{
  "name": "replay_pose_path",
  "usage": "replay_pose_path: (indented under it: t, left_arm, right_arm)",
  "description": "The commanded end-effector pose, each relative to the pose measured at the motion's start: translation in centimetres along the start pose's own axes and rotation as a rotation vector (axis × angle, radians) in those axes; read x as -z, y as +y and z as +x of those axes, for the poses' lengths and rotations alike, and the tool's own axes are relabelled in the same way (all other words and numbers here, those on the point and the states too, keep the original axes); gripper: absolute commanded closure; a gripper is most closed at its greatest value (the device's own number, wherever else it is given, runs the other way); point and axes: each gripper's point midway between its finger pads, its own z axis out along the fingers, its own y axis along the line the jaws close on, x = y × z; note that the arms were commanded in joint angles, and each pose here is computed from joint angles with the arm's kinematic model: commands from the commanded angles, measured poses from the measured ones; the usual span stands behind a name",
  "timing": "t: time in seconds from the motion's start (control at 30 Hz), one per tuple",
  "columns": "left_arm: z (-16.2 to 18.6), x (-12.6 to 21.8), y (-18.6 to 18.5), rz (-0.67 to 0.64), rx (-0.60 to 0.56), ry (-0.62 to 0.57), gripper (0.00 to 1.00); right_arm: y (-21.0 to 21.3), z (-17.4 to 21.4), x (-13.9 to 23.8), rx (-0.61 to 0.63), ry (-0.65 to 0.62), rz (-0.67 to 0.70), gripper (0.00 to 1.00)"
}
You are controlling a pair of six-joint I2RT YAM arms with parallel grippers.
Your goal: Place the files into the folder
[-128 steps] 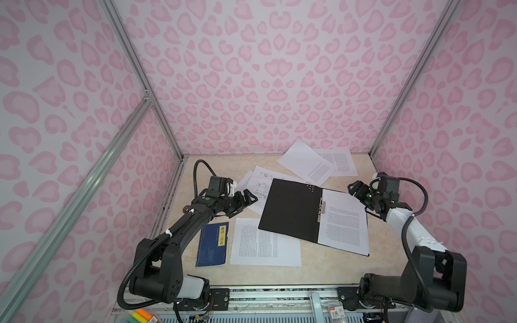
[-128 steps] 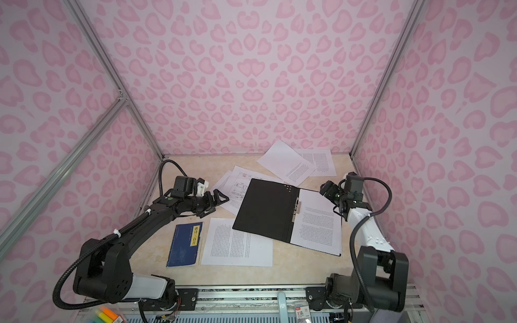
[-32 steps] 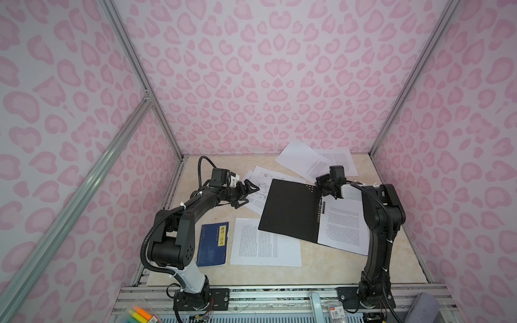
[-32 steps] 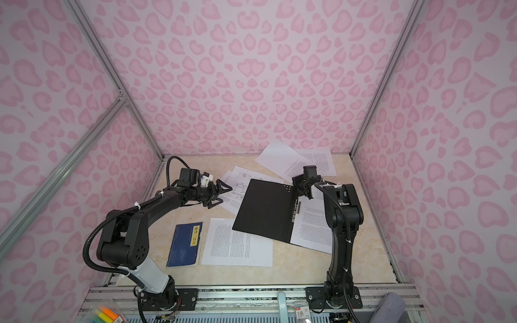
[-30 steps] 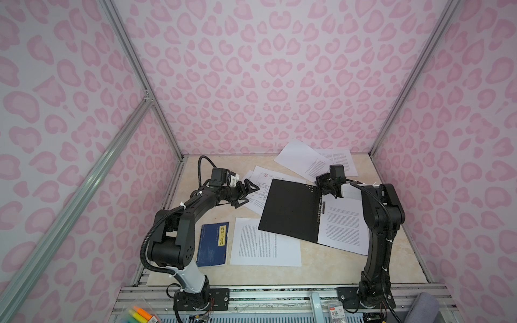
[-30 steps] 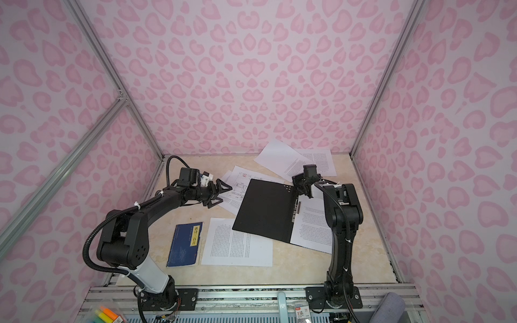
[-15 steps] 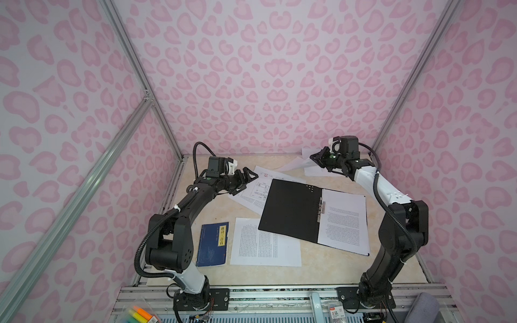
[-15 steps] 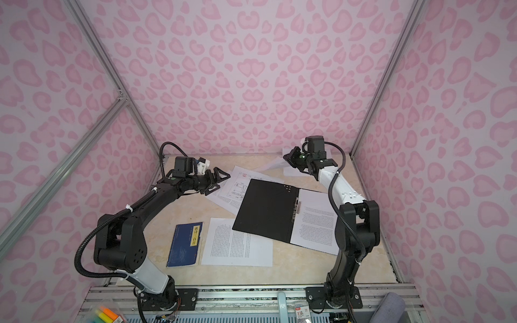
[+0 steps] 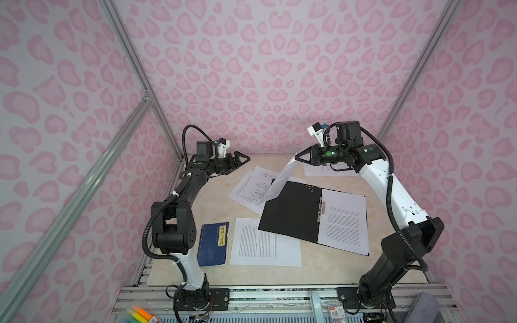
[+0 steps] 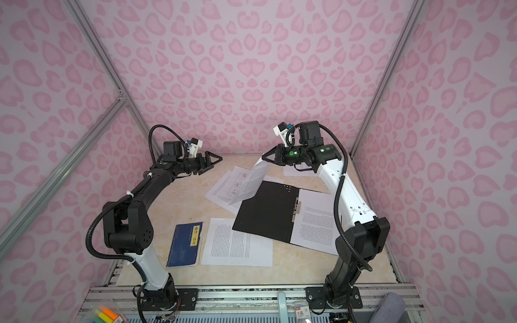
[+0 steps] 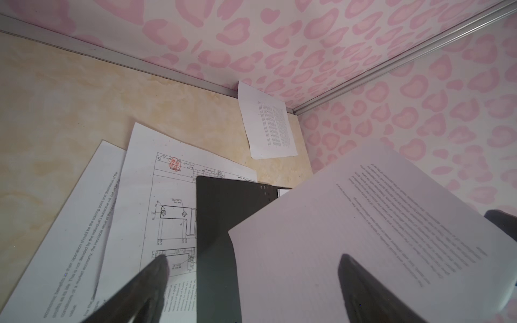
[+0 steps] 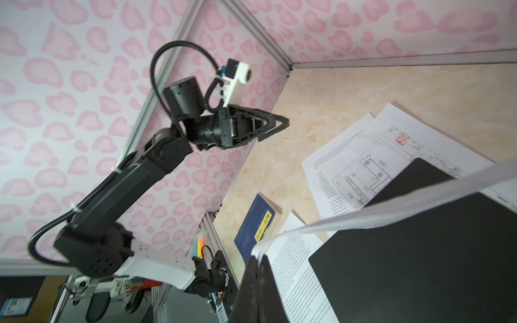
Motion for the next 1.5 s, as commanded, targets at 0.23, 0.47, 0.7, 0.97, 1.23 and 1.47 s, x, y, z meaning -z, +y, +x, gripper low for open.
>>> replay_pose_path:
  t: [0.23,0.47,0.7,0.97,1.23,1.47]
  left_arm:
    - [1.3,-2.5,-6.2,0.517,-0.270,0.169,0.04]
    - [1.7,-3.0,-6.2,0.616,-0.276,0.212,0.03]
    - [1.2,-3.1,-3.5,0.611,-0.229,0.210,0.02]
    - [-0.3,-3.0,0.5,0.469,-0.144,0.151,0.02]
    - [-0.5,-4.6,6.9,0.213,0.096,0.093,0.02]
    - [3.5,-5.5,6.7,0.095,0.126,0.126,0.02]
  right_arm:
    - [7.4,0.1,2.2,0.153,-0.028,-0.287,1.00]
    - [9.1,-0.9,-0.6,0.181,0.023,-0.375,1.00]
    - [12.1,-1.4,-4.1,0.206,0.087,-0.470,1.00]
    - [10.6,0.0,-6.0,0.198,0.137,-0.479,1.00]
    - [-8.5,6.4,-3.2,-0.038,0.186,-0.014,1.00]
    - [-20.0,11.7,-2.3,-0.180,0.405,0.248,1.00]
